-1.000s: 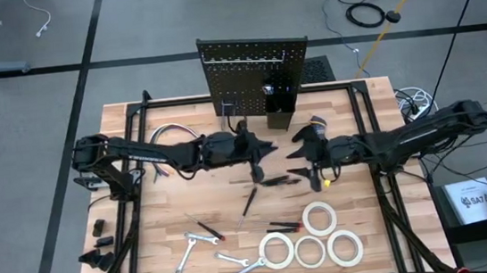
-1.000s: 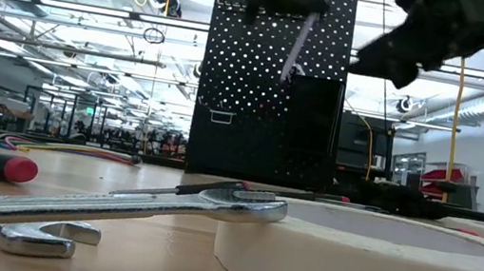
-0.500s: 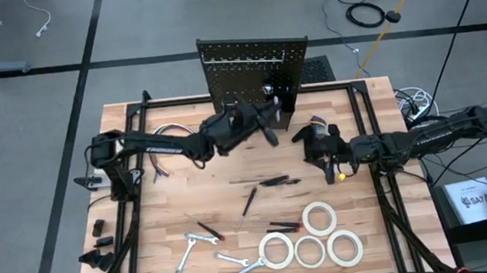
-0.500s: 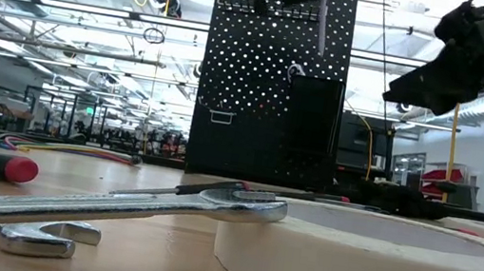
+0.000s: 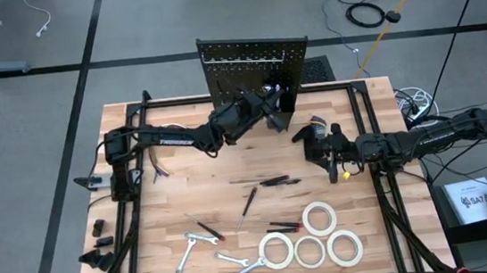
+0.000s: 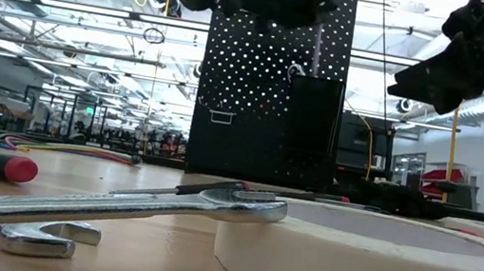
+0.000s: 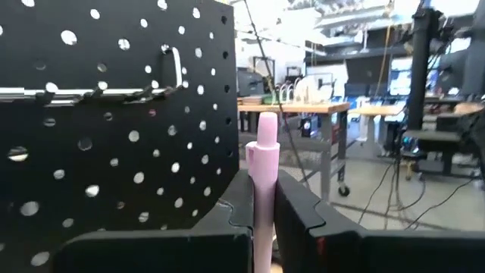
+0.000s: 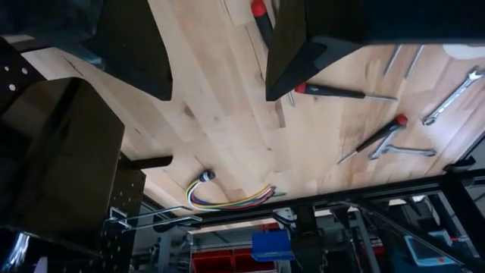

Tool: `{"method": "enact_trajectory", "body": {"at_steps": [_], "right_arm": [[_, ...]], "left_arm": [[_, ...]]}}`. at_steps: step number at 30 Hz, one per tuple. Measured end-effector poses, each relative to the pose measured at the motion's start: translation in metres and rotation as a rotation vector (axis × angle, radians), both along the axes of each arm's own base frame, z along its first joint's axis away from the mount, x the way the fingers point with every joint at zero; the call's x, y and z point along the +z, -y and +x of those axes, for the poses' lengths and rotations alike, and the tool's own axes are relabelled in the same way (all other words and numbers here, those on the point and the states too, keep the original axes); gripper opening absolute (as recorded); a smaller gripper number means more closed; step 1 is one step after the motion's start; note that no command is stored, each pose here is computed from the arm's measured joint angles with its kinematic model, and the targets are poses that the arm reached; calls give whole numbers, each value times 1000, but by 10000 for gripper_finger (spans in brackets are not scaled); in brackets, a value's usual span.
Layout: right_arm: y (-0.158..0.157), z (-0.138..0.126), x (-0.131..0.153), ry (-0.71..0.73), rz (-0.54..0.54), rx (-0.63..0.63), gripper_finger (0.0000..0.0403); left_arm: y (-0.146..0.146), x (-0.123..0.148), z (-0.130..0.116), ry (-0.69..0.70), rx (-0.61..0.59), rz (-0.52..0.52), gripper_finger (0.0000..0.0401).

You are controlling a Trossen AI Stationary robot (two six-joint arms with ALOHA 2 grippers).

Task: Hang tools onto peg board
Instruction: Put the purple pen into the black bin on the peg board, then put the black pen into the black bin on the peg board

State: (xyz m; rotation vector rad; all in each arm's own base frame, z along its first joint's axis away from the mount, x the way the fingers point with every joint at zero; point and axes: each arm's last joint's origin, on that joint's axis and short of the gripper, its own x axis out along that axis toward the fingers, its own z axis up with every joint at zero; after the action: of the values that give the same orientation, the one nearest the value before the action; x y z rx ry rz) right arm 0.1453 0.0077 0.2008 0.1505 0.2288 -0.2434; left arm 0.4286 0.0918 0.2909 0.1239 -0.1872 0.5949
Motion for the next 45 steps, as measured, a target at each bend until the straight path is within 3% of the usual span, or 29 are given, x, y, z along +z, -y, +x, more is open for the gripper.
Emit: {"method": "enact_trajectory", "body": {"at_steps": [4,11,16,19,25,33,38,41,45], "right_arm": [[0,0,0,-1,12,-2,206],[0,0,0,8,36,-5,206],[0,0,0,12,50,-8,206],[0,0,0,16,67,-13,206],[-1,0,0,25,108,8,206],[-6,1,0,22,216,161,206],[-14,2,0,13,259,224,206],[-21,6,0,25,260,263,206],[-29,16,0,64,245,307,206]], "left_arm": [[-2,-3,0,-53,16,30,26],[-9,-12,0,-142,47,1,96],[-10,-13,-2,-138,161,-48,128],[-7,-5,-7,-126,215,-47,132],[16,22,-17,-173,185,34,134],[61,50,-45,-355,74,34,134],[98,56,-75,-532,-141,-46,134],[119,48,-93,-629,-267,-128,134],[145,21,-113,-704,-323,-228,134]]}}
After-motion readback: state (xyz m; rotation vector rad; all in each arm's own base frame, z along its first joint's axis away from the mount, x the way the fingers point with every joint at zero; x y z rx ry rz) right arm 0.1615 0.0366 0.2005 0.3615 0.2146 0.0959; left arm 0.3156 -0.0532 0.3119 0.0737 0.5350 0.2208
